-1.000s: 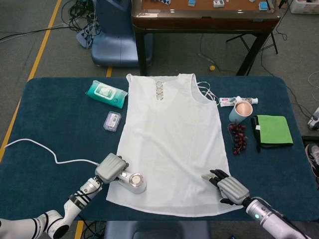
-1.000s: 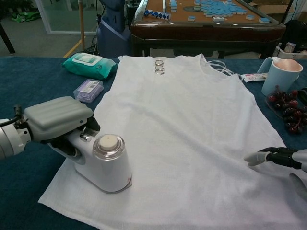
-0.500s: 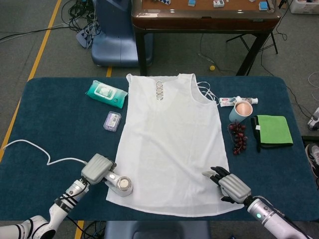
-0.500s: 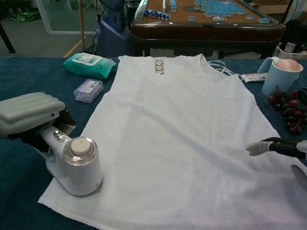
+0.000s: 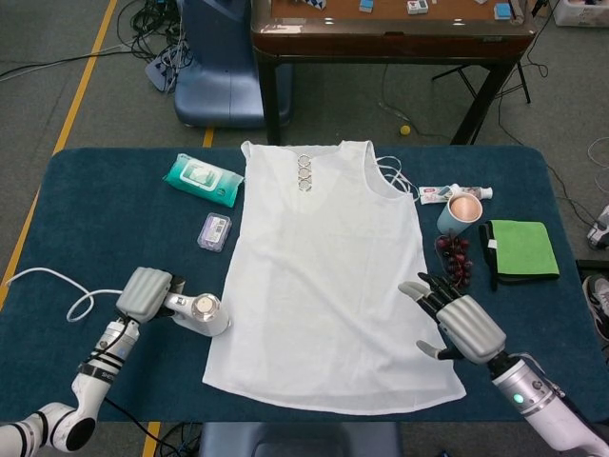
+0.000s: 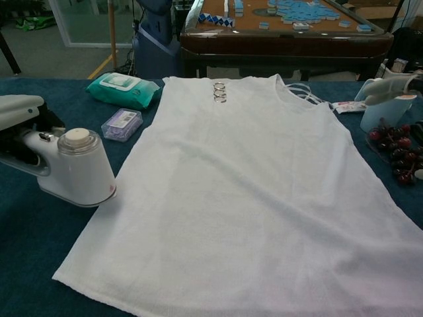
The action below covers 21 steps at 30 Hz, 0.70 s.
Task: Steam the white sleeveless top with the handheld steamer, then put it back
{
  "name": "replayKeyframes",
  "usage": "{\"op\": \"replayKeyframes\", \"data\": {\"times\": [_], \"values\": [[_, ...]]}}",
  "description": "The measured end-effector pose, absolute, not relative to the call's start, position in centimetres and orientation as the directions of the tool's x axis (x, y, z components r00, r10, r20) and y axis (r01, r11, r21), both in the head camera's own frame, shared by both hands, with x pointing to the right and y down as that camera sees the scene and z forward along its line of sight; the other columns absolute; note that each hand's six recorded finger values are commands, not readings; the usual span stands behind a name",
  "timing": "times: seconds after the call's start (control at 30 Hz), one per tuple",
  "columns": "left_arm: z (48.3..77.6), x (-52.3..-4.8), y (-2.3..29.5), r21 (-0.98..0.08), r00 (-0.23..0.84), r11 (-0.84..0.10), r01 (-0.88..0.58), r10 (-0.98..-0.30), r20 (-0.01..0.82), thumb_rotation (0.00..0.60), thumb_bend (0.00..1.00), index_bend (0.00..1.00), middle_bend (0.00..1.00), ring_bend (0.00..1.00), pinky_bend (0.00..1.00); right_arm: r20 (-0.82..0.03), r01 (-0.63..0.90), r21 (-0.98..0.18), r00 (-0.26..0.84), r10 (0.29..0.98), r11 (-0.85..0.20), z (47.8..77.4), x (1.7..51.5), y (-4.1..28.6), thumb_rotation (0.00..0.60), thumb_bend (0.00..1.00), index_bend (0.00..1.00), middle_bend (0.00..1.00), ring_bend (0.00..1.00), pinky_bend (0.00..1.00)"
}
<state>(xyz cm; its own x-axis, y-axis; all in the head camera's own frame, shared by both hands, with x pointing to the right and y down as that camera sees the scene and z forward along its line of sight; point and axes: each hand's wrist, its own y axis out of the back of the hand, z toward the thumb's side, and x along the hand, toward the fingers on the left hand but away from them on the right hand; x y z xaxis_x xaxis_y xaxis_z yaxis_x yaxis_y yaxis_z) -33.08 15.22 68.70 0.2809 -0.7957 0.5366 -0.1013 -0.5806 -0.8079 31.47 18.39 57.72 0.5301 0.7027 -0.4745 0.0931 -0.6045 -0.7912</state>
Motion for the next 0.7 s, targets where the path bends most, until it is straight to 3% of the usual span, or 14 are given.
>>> {"op": "replayKeyframes", "data": {"times": [0.2, 0.57, 0.7], "values": [[70.0, -36.2, 13.8, -0.835, 0.193, -0.541, -0.103, -0.834, 0.516, 0.6, 0.25, 0.75, 0.71, 0.61, 0.73, -0.435, 0.101, -0.83, 0.498, 0.75, -0.549, 55.2, 32.2, 17.2, 0.6, 0.25, 0.0, 0.14, 0.0, 0.02], [72.6, -39.4, 13.0, -0.856, 0.08, -0.499, -0.133, -0.867, 0.492, 0.6, 0.25, 0.75, 0.69, 0.6, 0.73, -0.452, 0.096, -0.824, 0.483, 0.75, -0.558, 55.2, 32.6, 17.7, 0.6, 0.23, 0.0, 0.14, 0.0, 0.02], [73.5, -39.8, 13.1, -0.853, 0.062, -0.502, -0.143, -0.865, 0.499, 0.6, 0.25, 0.66, 0.62, 0.56, 0.7, -0.458, 0.095, -0.821, 0.479, 0.749, -0.563, 55.3, 32.8, 17.8, 0.6, 0.23, 0.0, 0.14, 0.0, 0.02]]}}
